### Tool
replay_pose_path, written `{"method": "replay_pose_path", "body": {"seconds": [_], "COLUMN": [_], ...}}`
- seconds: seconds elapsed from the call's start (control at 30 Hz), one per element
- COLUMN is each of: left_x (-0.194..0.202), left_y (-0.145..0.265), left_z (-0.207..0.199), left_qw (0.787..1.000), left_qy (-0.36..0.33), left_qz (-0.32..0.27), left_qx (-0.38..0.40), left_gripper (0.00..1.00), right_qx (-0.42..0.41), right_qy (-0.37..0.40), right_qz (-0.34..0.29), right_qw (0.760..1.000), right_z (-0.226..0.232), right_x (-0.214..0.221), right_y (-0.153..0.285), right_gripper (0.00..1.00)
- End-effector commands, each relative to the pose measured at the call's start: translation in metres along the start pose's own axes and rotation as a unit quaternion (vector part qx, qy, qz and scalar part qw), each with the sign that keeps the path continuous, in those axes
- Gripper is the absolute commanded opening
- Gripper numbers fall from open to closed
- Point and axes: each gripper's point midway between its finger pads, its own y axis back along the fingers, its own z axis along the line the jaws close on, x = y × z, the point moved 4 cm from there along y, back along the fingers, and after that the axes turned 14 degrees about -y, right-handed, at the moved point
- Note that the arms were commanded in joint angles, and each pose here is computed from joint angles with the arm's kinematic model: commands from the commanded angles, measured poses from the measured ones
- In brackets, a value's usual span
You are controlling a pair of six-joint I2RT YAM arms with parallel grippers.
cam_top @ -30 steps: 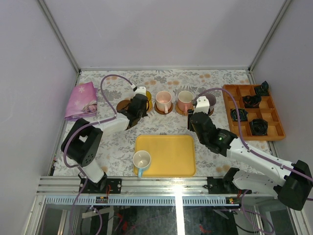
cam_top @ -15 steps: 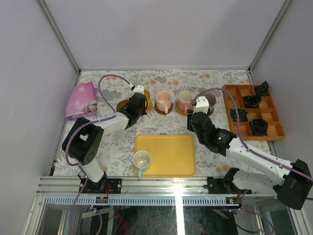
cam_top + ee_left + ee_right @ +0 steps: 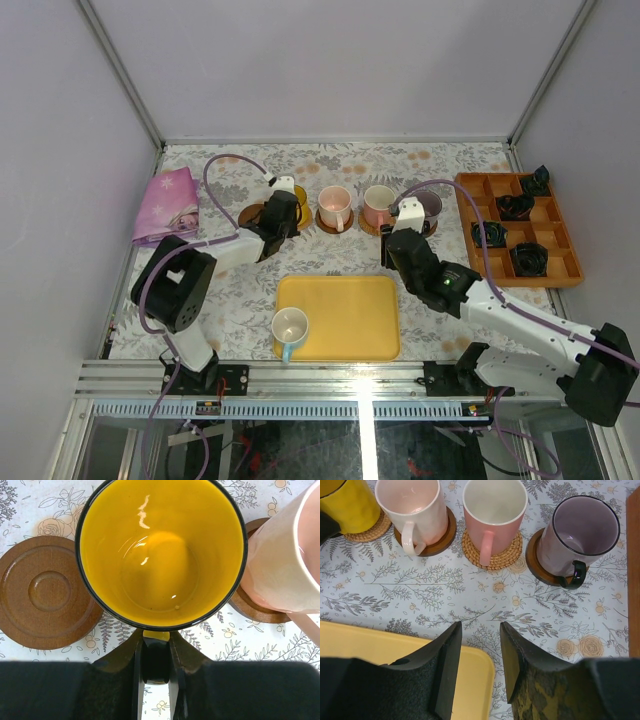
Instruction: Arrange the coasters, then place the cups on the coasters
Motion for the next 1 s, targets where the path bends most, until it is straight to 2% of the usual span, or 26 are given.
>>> {"method": "replay_pose_path", "body": {"seconds": [0.0,0.43,0.63,0.97], "left_x": [-0.0414,-0.0366,-0.035,-0.0392], "left_y": [-0.0039,-0.0093,-0.0102,-0.0106], "left_z": [-0.0008,-0.0025,-0.0023,-0.0043], "left_qw": [0.996,0.997,0.997,0.996], "left_qy": [0.032,0.028,0.027,0.029], "left_qz": [-0.079,-0.071,-0.07,-0.081], "left_qx": [0.001,0.002,0.0,0.007], "left_gripper": [0.0,0.01,0.06,0.08], "right_qx": [-0.007,-0.008,-0.01,-0.013], "right_qy": [-0.022,-0.019,-0.019,-0.017], "right_qz": [-0.018,-0.013,-0.011,-0.005], "right_qw": [1.0,1.0,1.0,1.0], "right_z": [0.0063,0.0075,0.0083,0.0117], "right_x": [-0.0121,-0.0094,-0.0092,-0.0076], "right_y": [-0.0024,-0.0047,-0.0051,-0.0075], "right_gripper": [0.43,0.43,0.43,0.43]}}
